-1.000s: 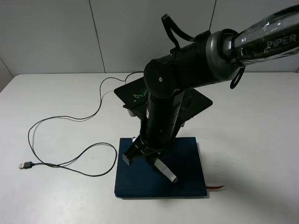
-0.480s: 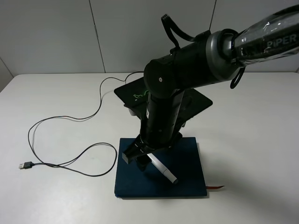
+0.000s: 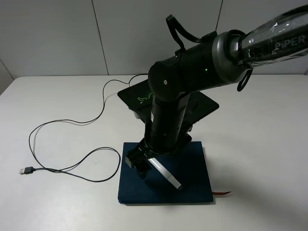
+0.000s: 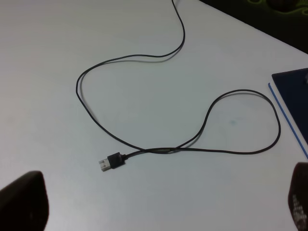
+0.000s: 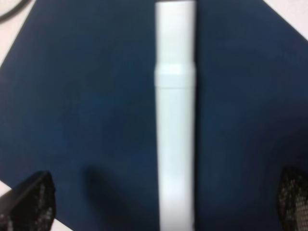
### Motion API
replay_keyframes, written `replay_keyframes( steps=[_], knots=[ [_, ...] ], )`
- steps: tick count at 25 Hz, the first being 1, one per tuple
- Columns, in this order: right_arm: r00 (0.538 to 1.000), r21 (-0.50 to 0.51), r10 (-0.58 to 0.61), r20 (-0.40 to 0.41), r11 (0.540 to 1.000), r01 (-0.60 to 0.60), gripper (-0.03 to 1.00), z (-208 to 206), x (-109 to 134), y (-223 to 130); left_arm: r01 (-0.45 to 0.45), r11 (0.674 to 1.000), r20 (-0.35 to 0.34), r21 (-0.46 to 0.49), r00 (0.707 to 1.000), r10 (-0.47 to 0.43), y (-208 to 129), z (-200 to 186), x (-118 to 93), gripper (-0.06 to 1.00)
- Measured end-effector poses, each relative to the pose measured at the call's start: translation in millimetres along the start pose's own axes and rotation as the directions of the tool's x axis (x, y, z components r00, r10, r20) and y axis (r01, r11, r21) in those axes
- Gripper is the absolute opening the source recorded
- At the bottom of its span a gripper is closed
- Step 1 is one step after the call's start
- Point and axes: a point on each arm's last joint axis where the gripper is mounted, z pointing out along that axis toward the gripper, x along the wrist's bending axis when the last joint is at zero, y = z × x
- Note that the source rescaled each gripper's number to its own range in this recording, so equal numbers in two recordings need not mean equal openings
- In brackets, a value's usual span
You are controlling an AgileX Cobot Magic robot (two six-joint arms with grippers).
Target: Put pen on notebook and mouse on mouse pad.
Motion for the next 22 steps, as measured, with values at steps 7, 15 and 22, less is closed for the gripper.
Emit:
replay_keyframes(
  steps=[7, 15, 22],
  knots=[
    [1.000, 0.004, 0.000, 0.000, 1.000, 0.000, 1.00, -2, 0, -1, 0.000, 1.000, 0.000, 0.000, 1.000, 0.000, 0, 0, 0, 1.00],
    [1.000, -0.050, -0.009, -0.005, 0.999, 0.008, 1.00, -21, 2, 0, 0.000, 1.000, 0.000, 0.000, 1.000, 0.000, 0, 0, 0, 1.00],
    [0.997, -0.062, -0.083, -0.002, 0.995, 0.082, 1.00, -30, 2, -1, 0.000, 1.000, 0.000, 0.000, 1.000, 0.000, 0, 0, 0, 1.00]
  ],
)
